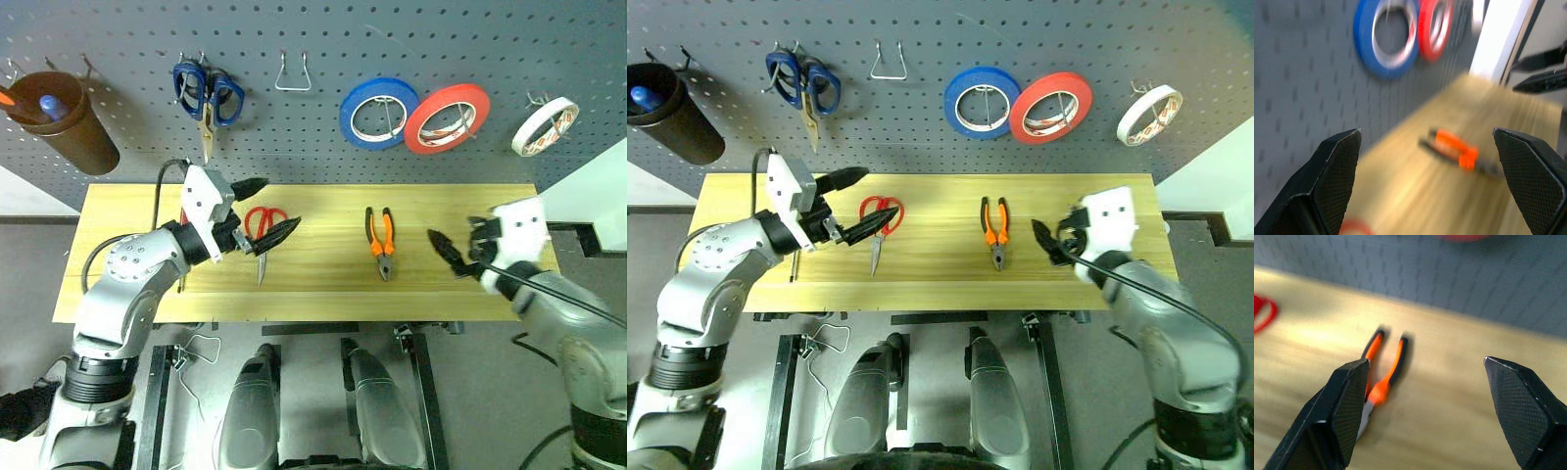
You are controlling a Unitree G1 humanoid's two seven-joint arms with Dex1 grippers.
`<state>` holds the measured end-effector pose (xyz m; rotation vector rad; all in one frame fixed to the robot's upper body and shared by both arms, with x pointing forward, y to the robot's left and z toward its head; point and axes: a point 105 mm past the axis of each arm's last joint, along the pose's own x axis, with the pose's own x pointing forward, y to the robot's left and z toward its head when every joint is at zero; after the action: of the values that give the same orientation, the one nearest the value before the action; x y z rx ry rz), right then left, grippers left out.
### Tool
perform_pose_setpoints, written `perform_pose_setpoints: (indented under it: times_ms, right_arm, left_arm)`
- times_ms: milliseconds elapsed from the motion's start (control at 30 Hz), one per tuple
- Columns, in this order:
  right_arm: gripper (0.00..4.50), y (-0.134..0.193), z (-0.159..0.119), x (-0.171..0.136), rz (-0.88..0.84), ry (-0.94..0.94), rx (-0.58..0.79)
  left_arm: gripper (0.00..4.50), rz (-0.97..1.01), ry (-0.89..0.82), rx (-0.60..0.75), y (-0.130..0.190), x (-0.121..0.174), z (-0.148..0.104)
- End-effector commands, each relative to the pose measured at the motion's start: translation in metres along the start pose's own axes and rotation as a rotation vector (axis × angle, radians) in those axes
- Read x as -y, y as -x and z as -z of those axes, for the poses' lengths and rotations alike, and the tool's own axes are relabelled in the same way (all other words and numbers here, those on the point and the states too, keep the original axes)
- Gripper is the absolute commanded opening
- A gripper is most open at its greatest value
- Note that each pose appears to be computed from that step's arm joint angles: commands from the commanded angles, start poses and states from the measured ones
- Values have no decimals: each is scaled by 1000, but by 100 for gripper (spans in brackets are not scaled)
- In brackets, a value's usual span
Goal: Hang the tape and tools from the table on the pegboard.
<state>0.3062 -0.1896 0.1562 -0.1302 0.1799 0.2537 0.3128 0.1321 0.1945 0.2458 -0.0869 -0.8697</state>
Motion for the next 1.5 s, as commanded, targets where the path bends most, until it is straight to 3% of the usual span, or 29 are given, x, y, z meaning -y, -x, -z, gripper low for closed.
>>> perform_pose_setpoints:
  times_ms: [33,267,467,600,767,967,1067,1500]
  right_arm:
    - [389,-7,0,-11,21,4,-16]
    - [389,-31,13,-35,8,-4,-106]
    - [389,-55,-3,-55,-9,-123,-99]
    - [389,-68,-16,-81,-88,-95,-85]
    - [389,-76,-21,-92,-123,-109,-81]
    - [389,-83,-10,-91,-100,-105,-129]
    - [448,-84,-6,-88,-82,-108,-146]
    - [448,-87,-2,-82,-22,-109,-161]
  left_arm:
    - [450,3,16,-88,3,4,13]
    - [450,62,55,-263,23,33,50]
    - [450,97,76,-239,23,48,47]
    - [450,99,94,-208,19,51,42]
    - [450,95,97,-202,18,53,41]
    - [450,89,104,-195,18,54,40]
    - [450,88,106,-196,19,54,39]
    - [450,87,106,-201,19,54,39]
